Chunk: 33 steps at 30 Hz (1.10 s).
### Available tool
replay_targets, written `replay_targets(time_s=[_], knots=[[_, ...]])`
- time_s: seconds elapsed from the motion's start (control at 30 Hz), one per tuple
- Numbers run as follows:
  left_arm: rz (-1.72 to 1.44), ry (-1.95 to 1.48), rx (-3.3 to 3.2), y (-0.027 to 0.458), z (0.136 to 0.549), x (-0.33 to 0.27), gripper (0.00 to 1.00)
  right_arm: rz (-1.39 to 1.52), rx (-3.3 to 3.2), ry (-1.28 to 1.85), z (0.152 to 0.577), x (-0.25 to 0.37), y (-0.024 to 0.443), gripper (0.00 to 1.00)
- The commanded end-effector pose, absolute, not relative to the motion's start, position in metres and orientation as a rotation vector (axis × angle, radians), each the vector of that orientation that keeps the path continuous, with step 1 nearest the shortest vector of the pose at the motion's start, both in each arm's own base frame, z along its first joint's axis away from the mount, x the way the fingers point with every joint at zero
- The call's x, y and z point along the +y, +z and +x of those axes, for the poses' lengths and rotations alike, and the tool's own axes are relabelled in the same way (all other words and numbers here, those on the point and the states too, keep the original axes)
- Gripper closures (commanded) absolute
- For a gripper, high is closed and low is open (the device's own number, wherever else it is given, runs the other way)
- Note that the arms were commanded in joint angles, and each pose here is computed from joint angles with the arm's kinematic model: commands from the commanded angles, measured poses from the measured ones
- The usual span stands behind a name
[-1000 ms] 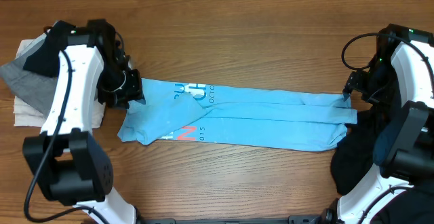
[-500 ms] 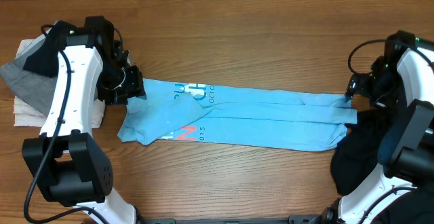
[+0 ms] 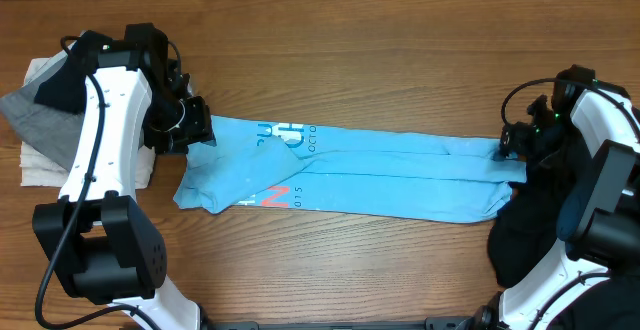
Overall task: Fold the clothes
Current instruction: 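Open the right gripper and lift it away to the right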
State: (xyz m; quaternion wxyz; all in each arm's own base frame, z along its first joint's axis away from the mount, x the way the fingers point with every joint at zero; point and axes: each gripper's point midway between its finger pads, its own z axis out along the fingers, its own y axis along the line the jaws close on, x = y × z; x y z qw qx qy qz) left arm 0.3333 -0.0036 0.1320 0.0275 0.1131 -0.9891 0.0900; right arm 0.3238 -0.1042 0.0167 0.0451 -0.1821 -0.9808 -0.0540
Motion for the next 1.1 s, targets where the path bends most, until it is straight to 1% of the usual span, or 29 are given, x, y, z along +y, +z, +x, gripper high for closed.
replay_targets(time_s=[0.0,0.03,0.07,0.1,0.2,0.23,0.27,0.3,0.33,0.37,0.4,0.43,0.63,0.9,0.97,1.07], knots=[[0.366,0.27,-3.064,0.135,0.334,-0.002,0.45,-0.555,-3.027,-0.374,0.338,-0.083,0.027,0.19],[0.366,0.269,-3.064,0.135,0.334,-0.002,0.44,-0.561,-3.057,-0.415,0.346,-0.081,0.035,0.16],[0.366,0.269,-3.064,0.135,0.334,-0.002,0.44,-0.596,-3.078,-0.418,0.353,-0.083,0.043,0.12],[0.366,0.269,-3.062,0.135,0.333,-0.002,0.44,-0.643,-3.102,-0.4,0.36,-0.087,0.053,0.11],[0.366,0.267,-3.048,0.135,0.33,-0.002,0.44,-0.834,-3.167,-0.312,0.377,-0.106,0.086,0.12],[0.366,0.266,-3.045,0.135,0.329,-0.002,0.44,-0.9,-3.175,-0.291,0.379,-0.111,0.096,0.13],[0.366,0.266,-3.043,0.135,0.329,-0.002,0.44,-0.955,-3.171,-0.271,0.378,-0.116,0.101,0.18],[0.367,0.267,-3.043,0.135,0.329,-0.002,0.44,-1.016,-3.15,-0.246,0.374,-0.12,0.103,0.29],[0.367,0.267,-3.042,0.135,0.329,-0.002,0.44,-1.067,-3.113,-0.225,0.368,-0.123,0.102,0.53],[0.367,0.267,-3.042,0.135,0.328,-0.002,0.44,-1.102,-3.076,-0.211,0.362,-0.126,0.1,0.76],[0.367,0.267,-3.04,0.136,0.328,-0.002,0.44,-1.144,-3.028,-0.183,0.353,-0.129,0.096,0.92],[0.367,0.267,-3.038,0.136,0.328,-0.002,0.44,-1.201,-2.975,-0.148,0.344,-0.132,0.091,0.96],[0.366,0.265,-3.033,0.136,0.326,-0.003,0.44,-1.298,-2.799,-0.131,0.305,-0.133,0.059,0.96],[0.366,0.265,-3.029,0.136,0.325,-0.003,0.45,-1.345,-2.738,-0.121,0.277,-0.134,0.016,0.96],[0.366,0.264,-3.026,0.136,0.324,-0.003,0.45,-1.361,-2.739,-0.069,0.271,-0.142,0.007,0.96],[0.366,0.264,-3.019,0.136,0.323,-0.003,0.45,-1.384,-2.732,0.089,0.259,-0.162,0.002,0.96]])
